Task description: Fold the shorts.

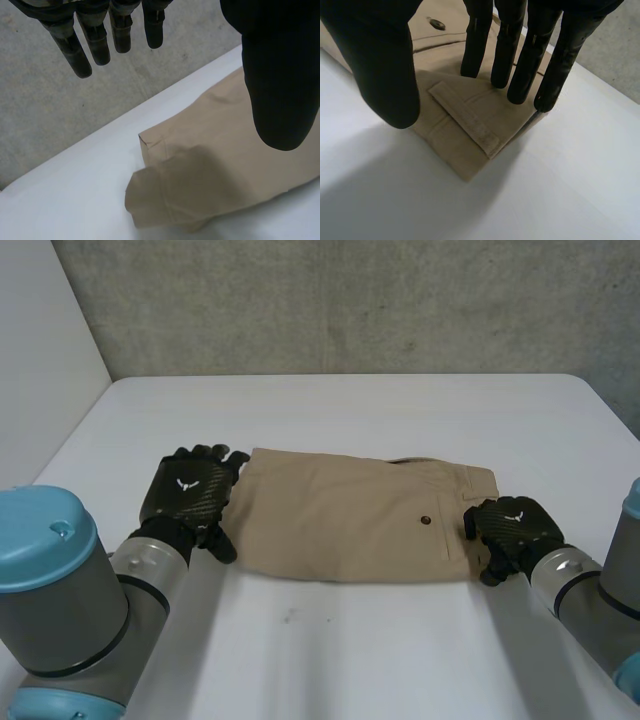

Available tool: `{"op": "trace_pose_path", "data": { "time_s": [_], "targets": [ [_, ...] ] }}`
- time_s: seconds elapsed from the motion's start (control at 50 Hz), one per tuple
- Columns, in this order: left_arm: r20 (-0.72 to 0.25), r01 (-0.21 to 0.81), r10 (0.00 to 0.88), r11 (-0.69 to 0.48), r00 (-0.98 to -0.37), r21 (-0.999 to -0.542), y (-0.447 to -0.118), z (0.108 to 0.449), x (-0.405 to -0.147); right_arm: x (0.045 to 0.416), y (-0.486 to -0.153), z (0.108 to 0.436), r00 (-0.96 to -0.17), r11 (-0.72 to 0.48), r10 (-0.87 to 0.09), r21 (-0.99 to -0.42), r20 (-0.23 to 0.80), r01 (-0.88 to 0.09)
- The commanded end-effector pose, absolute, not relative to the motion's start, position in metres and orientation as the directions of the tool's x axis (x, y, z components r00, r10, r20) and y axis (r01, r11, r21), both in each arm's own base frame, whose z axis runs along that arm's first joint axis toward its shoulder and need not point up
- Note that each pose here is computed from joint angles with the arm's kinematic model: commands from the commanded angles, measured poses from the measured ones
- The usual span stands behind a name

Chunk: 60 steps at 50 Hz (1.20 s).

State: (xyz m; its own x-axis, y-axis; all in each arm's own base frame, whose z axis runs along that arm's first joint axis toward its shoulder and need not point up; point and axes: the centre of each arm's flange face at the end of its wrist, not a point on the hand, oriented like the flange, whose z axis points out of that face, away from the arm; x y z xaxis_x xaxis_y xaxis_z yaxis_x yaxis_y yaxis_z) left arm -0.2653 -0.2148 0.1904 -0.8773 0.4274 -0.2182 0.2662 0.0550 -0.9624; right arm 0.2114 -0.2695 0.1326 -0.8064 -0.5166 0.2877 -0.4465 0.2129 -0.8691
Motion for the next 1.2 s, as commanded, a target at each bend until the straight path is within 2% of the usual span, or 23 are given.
{"op": "trace_pose_path", "data": {
  "time_s": [0.02, 0.32, 0.4, 0.48, 0.54, 0.58, 0.62, 0.64, 0.76, 0.78, 0.84, 0.86, 0.92, 0.94, 0.96, 1.0, 1.02, 1.06, 1.08, 1.16, 1.2],
  "targets": [
    [-0.219, 0.272, 0.424, 0.069, -0.879, -0.960, -0.215, 0.186, -0.263, 0.209, -0.283, 0.124, -0.815, 0.180, -0.488, -0.879, 0.311, -0.443],
    [-0.218, 0.263, 0.417, 0.053, -0.882, -0.963, -0.214, 0.193, -0.262, 0.175, -0.305, 0.148, -0.866, 0.178, -0.370, -0.889, 0.337, -0.423],
    [-0.217, 0.255, 0.415, 0.040, -0.884, -0.966, -0.210, 0.200, -0.260, 0.139, -0.316, 0.166, -0.846, 0.201, -0.305, -0.839, 0.437, -0.505],
    [-0.217, 0.251, 0.408, 0.030, -0.887, -0.968, -0.208, 0.205, -0.257, 0.126, -0.325, 0.173, -0.788, 0.191, -0.296, -0.775, 0.539, -0.602],
    [-0.217, 0.250, 0.400, 0.031, -0.891, -0.968, -0.210, 0.205, -0.255, 0.130, -0.329, 0.182, -0.752, 0.156, -0.298, -0.748, 0.587, -0.645],
    [-0.215, 0.248, 0.398, 0.032, -0.892, -0.968, -0.209, 0.205, -0.254, 0.140, -0.328, 0.189, -0.735, 0.113, -0.310, -0.744, 0.603, -0.658],
    [-0.217, 0.250, 0.396, 0.034, -0.892, -0.968, -0.210, 0.205, -0.253, 0.179, -0.322, 0.210, -0.708, -0.015, -0.347, -0.759, 0.615, -0.651],
    [-0.215, 0.249, 0.396, 0.034, -0.893, -0.968, -0.210, 0.205, -0.253, 0.179, -0.322, 0.210, -0.708, -0.016, -0.348, -0.759, 0.615, -0.651],
    [-0.216, 0.250, 0.396, 0.037, -0.892, -0.967, -0.208, 0.205, -0.253, 0.247, -0.295, 0.238, -0.654, -0.215, -0.436, -0.777, 0.618, -0.591],
    [-0.216, 0.250, 0.396, 0.036, -0.893, -0.968, -0.208, 0.205, -0.253, 0.270, -0.279, 0.239, -0.612, -0.274, -0.485, -0.773, 0.624, -0.572],
    [-0.216, 0.250, 0.398, 0.037, -0.892, -0.967, -0.207, 0.205, -0.252, 0.307, -0.250, 0.231, -0.538, -0.342, -0.565, -0.771, 0.625, -0.537],
    [-0.215, 0.249, 0.397, 0.034, -0.892, -0.968, -0.206, 0.206, -0.252, 0.328, -0.232, 0.221, -0.483, -0.370, -0.614, -0.769, 0.624, -0.522],
    [-0.215, 0.249, 0.397, 0.034, -0.892, -0.968, -0.206, 0.206, -0.252, 0.352, -0.206, 0.204, -0.389, -0.411, -0.678, -0.761, 0.623, -0.502],
    [-0.215, 0.249, 0.398, 0.035, -0.892, -0.968, -0.206, 0.205, -0.252, 0.362, -0.192, 0.193, -0.330, -0.433, -0.710, -0.755, 0.622, -0.492],
    [-0.215, 0.248, 0.397, 0.033, -0.892, -0.968, -0.206, 0.206, -0.252, 0.362, -0.192, 0.193, -0.329, -0.433, -0.710, -0.755, 0.622, -0.492],
    [-0.215, 0.249, 0.397, 0.034, -0.892, -0.968, -0.206, 0.206, -0.252, 0.371, -0.174, 0.177, -0.245, -0.455, -0.751, -0.750, 0.613, -0.480],
    [-0.215, 0.248, 0.397, 0.033, -0.892, -0.968, -0.206, 0.206, -0.252, 0.371, -0.174, 0.176, -0.244, -0.455, -0.751, -0.750, 0.613, -0.480],
    [-0.215, 0.248, 0.396, 0.033, -0.893, -0.968, -0.206, 0.206, -0.251, 0.377, -0.157, 0.162, -0.161, -0.469, -0.788, -0.750, 0.594, -0.467],
    [-0.215, 0.247, 0.395, 0.032, -0.893, -0.968, -0.207, 0.206, -0.251, 0.378, -0.154, 0.162, -0.150, -0.474, -0.792, -0.752, 0.591, -0.459],
    [-0.213, 0.238, 0.392, 0.015, -0.895, -0.971, -0.210, 0.212, -0.253, 0.377, -0.151, 0.172, -0.158, -0.480, -0.793, -0.764, 0.588, -0.431],
    [-0.211, 0.229, 0.391, -0.003, -0.896, -0.974, -0.212, 0.217, -0.255, 0.374, -0.149, 0.197, -0.208, -0.485, -0.783, -0.784, 0.587, -0.387]
  ]
}}
